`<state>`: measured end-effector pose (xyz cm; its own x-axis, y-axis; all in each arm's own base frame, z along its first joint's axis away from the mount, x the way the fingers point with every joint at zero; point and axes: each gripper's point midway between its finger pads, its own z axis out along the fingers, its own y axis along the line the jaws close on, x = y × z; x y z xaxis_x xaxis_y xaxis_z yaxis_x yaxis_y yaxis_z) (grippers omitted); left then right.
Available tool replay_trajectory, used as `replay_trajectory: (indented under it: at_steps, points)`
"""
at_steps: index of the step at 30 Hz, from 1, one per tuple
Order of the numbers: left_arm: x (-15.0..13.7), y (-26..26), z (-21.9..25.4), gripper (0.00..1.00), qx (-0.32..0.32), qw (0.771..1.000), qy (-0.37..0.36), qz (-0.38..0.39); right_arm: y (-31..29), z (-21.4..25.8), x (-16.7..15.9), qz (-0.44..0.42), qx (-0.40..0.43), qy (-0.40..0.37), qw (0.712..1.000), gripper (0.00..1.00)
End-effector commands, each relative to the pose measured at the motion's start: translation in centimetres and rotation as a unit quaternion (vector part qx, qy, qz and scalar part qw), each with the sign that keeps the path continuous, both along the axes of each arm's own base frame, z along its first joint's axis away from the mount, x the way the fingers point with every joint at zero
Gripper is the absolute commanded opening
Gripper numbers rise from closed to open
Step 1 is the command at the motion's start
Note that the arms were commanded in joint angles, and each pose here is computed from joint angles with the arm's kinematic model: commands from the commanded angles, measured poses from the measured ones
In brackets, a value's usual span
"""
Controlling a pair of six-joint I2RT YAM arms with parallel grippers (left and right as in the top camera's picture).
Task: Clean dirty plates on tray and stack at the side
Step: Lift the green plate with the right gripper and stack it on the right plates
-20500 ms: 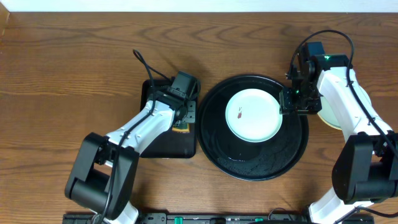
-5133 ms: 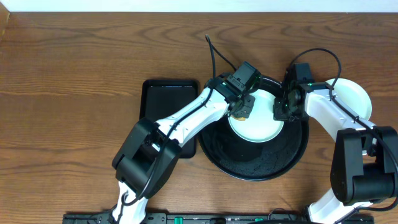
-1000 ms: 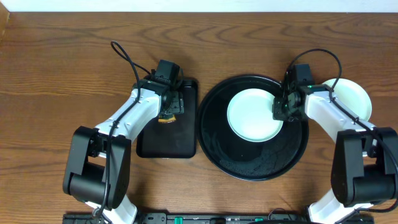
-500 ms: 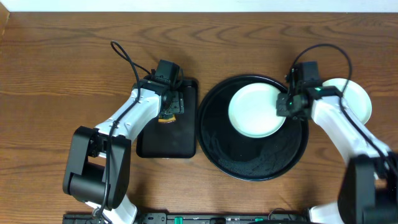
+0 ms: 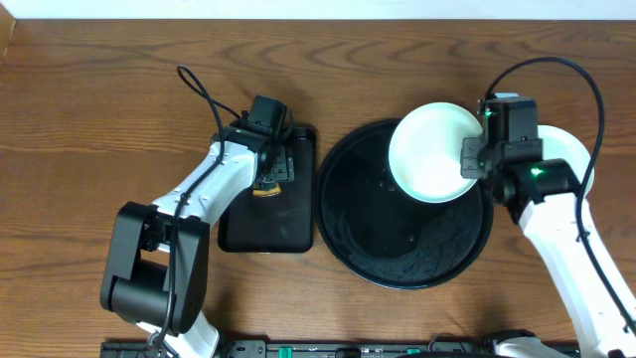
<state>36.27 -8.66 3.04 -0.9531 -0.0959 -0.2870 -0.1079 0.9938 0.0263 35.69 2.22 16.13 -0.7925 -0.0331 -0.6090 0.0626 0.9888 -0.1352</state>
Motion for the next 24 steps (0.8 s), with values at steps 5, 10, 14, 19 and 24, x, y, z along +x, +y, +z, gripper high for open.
replay_trajectory:
  at_steps: [5,10,14,19,24]
  points:
    - [-0.6,0.3,-0.7,0.85,0.008,1.0,0.01,0.0,1.7,4.5,-0.6,0.009,-0.192,-0.067,0.979,0.01]
    - [-0.6,0.3,-0.7,0.85,0.008,1.0,0.01,0.0,4.1,9.1,-2.4,-0.019,-0.318,-0.152,0.935,0.01]
    - [-0.6,0.3,-0.7,0.85,0.008,1.0,0.01,0.0,6.5,12.4,-4.6,-0.033,-0.38,-0.217,0.899,0.01]
    - [-0.6,0.3,-0.7,0.85,0.008,1.0,0.01,0.0,9.3,14.6,-7.1,-0.027,-0.41,-0.27,0.871,0.01]
    - [-0.6,0.3,-0.7,0.85,0.008,1.0,0.01,0.0,11.5,14.8,-8.2,0.001,-0.399,-0.292,0.869,0.01]
